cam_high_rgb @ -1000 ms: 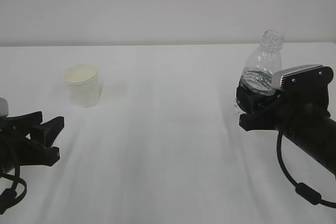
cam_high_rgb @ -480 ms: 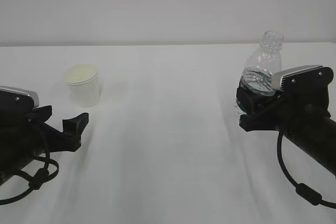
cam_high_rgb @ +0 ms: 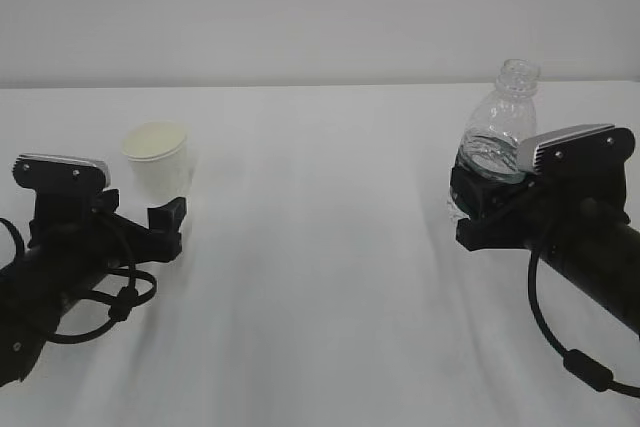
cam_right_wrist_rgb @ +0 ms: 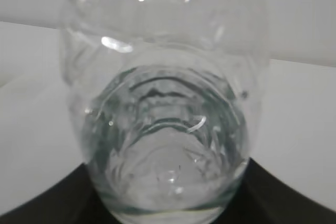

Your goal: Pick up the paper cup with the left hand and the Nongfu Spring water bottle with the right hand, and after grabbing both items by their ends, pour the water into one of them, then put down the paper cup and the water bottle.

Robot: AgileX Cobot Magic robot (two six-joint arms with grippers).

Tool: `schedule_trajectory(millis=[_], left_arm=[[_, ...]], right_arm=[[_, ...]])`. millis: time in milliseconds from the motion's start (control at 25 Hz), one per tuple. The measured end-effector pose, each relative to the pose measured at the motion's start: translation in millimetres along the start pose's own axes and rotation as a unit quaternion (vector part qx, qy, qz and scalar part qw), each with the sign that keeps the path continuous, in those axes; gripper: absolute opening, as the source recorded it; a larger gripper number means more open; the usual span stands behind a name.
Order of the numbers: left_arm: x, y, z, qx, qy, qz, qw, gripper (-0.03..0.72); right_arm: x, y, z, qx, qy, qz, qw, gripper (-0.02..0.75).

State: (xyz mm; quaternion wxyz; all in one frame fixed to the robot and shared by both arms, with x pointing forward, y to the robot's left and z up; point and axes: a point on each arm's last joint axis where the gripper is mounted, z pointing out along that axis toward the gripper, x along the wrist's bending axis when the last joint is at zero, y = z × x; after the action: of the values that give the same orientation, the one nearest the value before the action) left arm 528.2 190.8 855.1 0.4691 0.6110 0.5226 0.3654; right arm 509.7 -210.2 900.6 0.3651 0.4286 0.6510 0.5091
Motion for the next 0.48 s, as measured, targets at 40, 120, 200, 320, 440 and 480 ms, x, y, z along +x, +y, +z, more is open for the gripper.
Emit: schedule_trajectory(millis=[40, 120, 200, 320, 440, 480], left_arm=[[-0.5, -3, 4, 0.002, 0.000, 0.001, 1.000, 0.678], [-1.4, -6, 11, 0.003, 0.002, 0.000, 1.000, 0.678], [-2.0, -9, 17, 0.004, 0.004, -0.001, 1.000, 0.678], [-2.9, -10, 25, -0.001, 0.009, -0.004, 1.000, 0.678], [-2.7, -7, 32, -0.012, 0.019, -0.012, 1.000, 0.678], [-3.0, -6, 35, -0.015, 0.021, -0.014, 1.000, 0.678]], right_arm=[[0, 0, 0, 0.000, 0.000, -0.001, 1.000, 0.394], [0, 0, 0, 0.000, 0.000, -0.003, 1.000, 0.394], [0, 0, 0, 0.000, 0.000, -0.004, 1.000, 0.394], [0, 0, 0, 0.000, 0.000, -0.006, 1.000, 0.394], [0, 0, 0, 0.000, 0.000, -0.007, 1.000, 0.393], [0, 0, 0, 0.000, 0.000, -0.008, 1.000, 0.394]])
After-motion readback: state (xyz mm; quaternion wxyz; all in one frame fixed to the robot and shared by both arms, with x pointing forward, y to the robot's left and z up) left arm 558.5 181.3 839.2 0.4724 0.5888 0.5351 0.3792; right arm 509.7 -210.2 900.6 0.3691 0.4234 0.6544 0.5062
